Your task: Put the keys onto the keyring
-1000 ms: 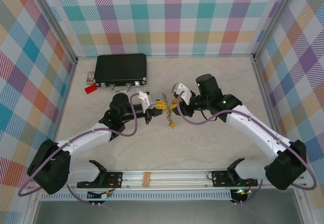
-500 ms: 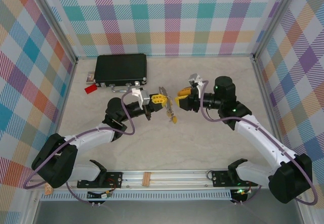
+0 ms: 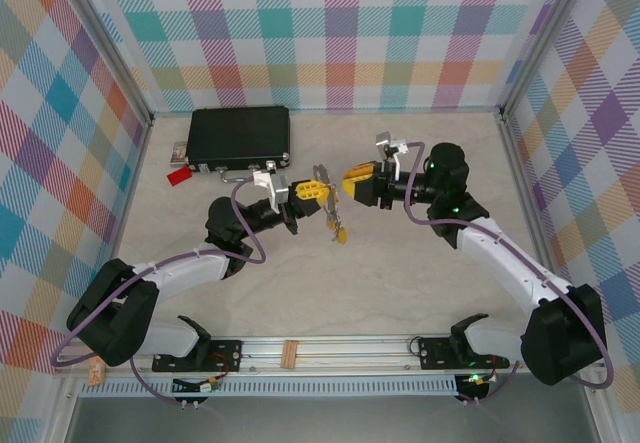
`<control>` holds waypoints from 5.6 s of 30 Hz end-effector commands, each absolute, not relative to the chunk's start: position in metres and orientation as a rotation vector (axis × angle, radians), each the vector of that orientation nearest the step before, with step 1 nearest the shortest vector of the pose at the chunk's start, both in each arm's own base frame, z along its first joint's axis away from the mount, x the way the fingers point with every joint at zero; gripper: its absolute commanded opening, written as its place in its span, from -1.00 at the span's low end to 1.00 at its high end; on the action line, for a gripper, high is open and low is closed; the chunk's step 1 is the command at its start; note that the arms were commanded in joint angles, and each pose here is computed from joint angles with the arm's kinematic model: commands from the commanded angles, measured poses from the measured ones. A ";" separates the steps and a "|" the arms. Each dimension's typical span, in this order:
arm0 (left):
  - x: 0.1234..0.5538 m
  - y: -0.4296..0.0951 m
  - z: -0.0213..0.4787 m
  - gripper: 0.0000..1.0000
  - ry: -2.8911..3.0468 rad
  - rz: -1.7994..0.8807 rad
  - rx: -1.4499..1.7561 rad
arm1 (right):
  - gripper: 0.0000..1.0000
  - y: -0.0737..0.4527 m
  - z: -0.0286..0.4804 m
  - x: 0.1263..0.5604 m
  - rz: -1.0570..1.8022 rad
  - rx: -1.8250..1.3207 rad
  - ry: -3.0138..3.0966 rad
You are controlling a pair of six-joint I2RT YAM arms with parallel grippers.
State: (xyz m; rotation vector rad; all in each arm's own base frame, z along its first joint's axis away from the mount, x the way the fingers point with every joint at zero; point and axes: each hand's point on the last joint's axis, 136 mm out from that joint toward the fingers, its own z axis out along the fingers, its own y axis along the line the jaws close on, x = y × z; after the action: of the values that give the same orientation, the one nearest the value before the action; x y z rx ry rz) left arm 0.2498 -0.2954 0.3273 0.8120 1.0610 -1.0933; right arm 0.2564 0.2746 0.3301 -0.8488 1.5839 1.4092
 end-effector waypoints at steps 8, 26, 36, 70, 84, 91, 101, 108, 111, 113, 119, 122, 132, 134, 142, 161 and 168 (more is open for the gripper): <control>0.242 -0.291 0.353 -1.00 0.962 -1.089 0.788 | -0.39 0.279 0.325 0.248 1.529 -0.909 1.569; 0.239 -0.298 0.353 -1.00 0.961 -1.122 0.797 | -0.77 0.284 0.324 0.248 1.585 -0.934 1.571; 0.237 -0.301 0.356 -1.00 0.954 -1.133 0.797 | -0.87 0.290 0.315 0.247 1.612 -0.955 1.607; 0.237 -0.299 0.358 -1.00 0.959 -1.136 0.778 | -0.36 0.269 0.347 0.246 1.317 -0.937 1.408; 0.237 -0.298 0.359 -1.00 0.959 -1.138 0.770 | -0.50 0.289 0.347 0.238 1.363 -1.035 1.375; 0.237 -0.299 0.359 -1.00 0.961 -1.144 0.772 | -0.66 0.293 0.341 0.236 1.385 -1.052 1.395; 0.238 -0.300 0.355 -1.00 0.975 -1.151 0.770 | -1.00 0.290 0.341 0.234 1.342 -1.058 1.404; 0.242 -0.297 0.348 -0.50 1.001 -1.136 0.759 | -1.00 0.286 0.338 0.232 1.282 -1.081 1.440; 0.247 -0.289 0.343 -0.48 1.020 -1.119 0.757 | -1.00 0.284 0.331 0.230 1.245 -1.121 1.490; 0.247 -0.287 0.338 -0.48 1.033 -1.118 0.787 | -1.00 0.282 0.322 0.232 1.209 -1.139 1.549; 0.248 -0.289 0.317 -0.50 1.114 -1.082 0.904 | -1.00 0.278 0.300 0.238 1.096 -1.235 1.656; 0.249 -0.290 0.304 -0.52 1.165 -1.037 0.957 | -1.00 0.275 0.290 0.241 1.039 -1.279 1.710; 0.250 -0.292 0.273 -0.59 1.263 -0.972 1.066 | -1.00 0.281 0.265 0.245 0.882 -1.463 1.835; 0.250 -0.293 0.268 -0.61 1.282 -0.967 1.082 | -1.00 0.285 0.257 0.243 0.847 -1.513 1.853; 0.253 -0.294 0.252 -0.62 1.344 -0.928 1.130 | -1.00 0.296 0.244 0.240 0.790 -1.606 1.877; 0.265 -0.290 0.252 -0.51 1.329 -0.843 1.078 | -1.00 0.297 0.252 0.237 0.795 -1.577 1.820; 0.254 -0.291 0.263 -0.52 1.280 -0.888 1.086 | -1.00 0.300 0.247 0.236 0.808 -1.584 1.830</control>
State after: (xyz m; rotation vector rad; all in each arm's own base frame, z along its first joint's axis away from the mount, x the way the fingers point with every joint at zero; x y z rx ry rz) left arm 0.2622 -0.2912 0.2454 1.0747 1.3639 -0.8764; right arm 0.2447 0.2938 0.2398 -1.5643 1.8861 0.7627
